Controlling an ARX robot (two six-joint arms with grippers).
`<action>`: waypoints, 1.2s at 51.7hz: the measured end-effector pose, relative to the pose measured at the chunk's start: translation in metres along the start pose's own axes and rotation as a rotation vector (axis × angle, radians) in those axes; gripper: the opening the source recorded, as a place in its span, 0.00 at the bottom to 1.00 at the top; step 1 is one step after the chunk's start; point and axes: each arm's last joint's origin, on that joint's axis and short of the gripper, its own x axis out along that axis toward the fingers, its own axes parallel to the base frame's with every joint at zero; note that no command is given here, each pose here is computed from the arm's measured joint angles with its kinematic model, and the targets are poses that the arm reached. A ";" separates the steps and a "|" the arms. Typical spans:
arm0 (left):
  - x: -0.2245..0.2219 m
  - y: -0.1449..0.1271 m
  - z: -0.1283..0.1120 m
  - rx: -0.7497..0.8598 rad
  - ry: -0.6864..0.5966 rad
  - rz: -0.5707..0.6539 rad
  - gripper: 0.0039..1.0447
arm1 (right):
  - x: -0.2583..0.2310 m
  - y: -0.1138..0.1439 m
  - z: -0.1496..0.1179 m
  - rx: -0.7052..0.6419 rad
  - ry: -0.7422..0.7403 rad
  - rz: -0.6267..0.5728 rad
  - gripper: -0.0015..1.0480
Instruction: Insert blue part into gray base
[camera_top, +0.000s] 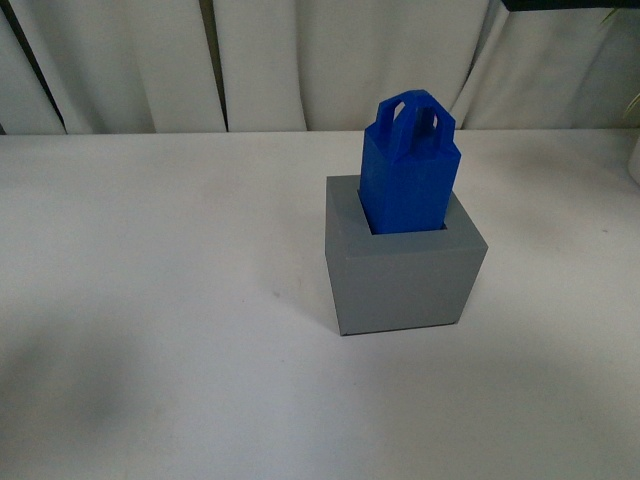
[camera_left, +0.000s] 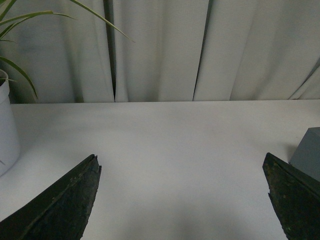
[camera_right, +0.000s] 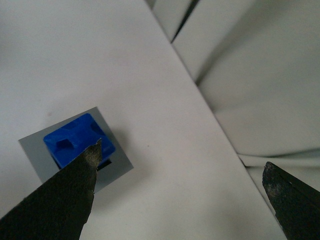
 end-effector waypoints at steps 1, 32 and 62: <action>0.000 0.000 0.000 0.000 0.000 0.000 0.94 | -0.004 0.003 -0.005 0.019 -0.012 -0.045 0.93; 0.000 0.000 0.000 0.000 0.000 0.000 0.94 | -0.031 0.046 -0.051 0.510 -0.206 -0.810 0.71; 0.000 0.000 0.000 0.000 0.000 0.000 0.94 | -0.071 0.132 -0.124 0.703 -0.303 -0.890 0.02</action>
